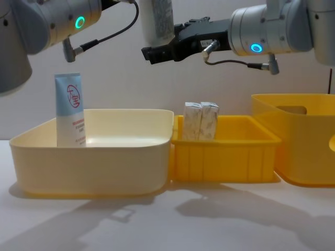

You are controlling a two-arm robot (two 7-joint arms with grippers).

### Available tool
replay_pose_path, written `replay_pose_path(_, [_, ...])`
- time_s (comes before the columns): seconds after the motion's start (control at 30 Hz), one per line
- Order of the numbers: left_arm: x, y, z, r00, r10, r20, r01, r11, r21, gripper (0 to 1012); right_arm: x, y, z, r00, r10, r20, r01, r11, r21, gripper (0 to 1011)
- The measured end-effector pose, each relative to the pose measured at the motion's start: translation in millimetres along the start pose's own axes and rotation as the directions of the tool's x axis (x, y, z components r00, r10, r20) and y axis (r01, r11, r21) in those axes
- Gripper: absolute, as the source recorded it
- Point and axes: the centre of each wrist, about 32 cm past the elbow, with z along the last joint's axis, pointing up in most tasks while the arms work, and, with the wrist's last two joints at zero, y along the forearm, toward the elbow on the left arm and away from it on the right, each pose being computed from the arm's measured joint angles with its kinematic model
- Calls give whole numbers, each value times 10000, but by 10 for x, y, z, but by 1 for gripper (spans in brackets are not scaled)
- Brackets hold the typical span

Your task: Bimanual collaborative sorting of washing and personal care products

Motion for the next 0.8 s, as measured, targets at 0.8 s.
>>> replay_pose_path(0.8, [1, -5, -7, 10000, 27, 32, -27, 10000, -80, 203, -13, 81, 19, 10000, -42, -80, 42, 10000, -65, 709])
